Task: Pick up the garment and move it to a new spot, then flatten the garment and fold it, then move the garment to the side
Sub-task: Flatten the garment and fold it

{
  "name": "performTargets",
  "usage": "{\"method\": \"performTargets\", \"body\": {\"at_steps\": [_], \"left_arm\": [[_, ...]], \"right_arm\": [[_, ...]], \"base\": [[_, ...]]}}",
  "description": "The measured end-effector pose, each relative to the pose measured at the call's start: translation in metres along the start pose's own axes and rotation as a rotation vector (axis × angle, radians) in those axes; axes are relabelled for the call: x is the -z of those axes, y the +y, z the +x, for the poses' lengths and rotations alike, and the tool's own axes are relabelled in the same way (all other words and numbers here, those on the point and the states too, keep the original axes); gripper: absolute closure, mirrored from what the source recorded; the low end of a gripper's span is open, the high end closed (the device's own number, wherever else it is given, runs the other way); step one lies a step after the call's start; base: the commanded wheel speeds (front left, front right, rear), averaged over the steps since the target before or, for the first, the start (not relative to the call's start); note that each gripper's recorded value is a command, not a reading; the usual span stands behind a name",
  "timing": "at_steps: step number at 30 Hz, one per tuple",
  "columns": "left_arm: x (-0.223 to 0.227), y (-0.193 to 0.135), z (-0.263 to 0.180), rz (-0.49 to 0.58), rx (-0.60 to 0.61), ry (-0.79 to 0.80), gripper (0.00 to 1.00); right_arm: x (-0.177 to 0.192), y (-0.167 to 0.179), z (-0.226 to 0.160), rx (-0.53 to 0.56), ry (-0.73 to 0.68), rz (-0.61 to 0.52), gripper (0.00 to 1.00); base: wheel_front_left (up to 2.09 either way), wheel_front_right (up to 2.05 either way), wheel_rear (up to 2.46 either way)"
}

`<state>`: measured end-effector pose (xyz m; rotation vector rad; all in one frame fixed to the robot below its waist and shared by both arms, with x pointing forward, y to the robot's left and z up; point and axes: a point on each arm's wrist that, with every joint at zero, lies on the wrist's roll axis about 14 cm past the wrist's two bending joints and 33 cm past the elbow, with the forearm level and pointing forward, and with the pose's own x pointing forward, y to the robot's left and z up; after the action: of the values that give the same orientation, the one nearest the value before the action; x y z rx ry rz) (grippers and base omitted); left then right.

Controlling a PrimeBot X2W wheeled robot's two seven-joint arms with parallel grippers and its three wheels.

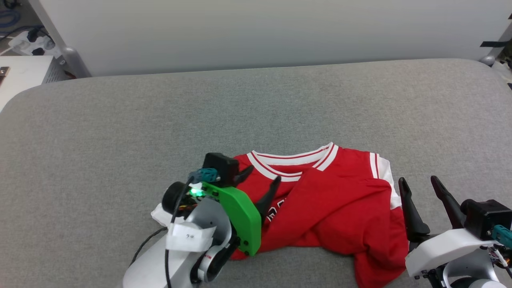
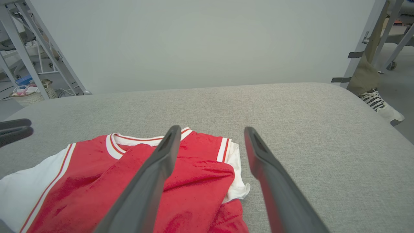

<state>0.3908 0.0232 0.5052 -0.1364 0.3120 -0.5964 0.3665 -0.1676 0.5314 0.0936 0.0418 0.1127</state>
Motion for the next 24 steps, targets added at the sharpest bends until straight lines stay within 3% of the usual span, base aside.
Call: {"method": "performTargets", "body": {"at_steps": [3, 8, 17, 22, 24], "left_arm": [[0.014, -0.028, 0.016, 0.001, 0.113, 0.102, 0.0], [0.04, -0.048, 0.032, 0.044, 0.204, 0.259, 0.0], [0.079, -0.028, 0.052, 0.085, 0.188, 0.441, 0.0], [0.101, -0.032, 0.054, 0.121, 0.241, 0.521, 0.0], [0.102, -0.034, 0.055, 0.131, 0.257, 0.52, 0.57]], "right_arm": [[0.002, -0.007, -0.003, 0.022, 0.006, 0.001, 0.0], [0.007, -0.016, -0.004, 0.052, 0.021, 0.002, 0.0], [0.019, -0.026, -0.003, 0.082, 0.045, 0.014, 0.0], [0.024, -0.031, 0.001, 0.097, 0.05, 0.022, 0.0], [0.027, -0.033, 0.001, 0.103, 0.056, 0.024, 0.0]], "base": [[0.0, 0.0, 0.0], [0.0, 0.0, 0.0], [0.0, 0.0, 0.0], [0.0, 0.0, 0.0], [0.0, 0.0, 0.0]]}}
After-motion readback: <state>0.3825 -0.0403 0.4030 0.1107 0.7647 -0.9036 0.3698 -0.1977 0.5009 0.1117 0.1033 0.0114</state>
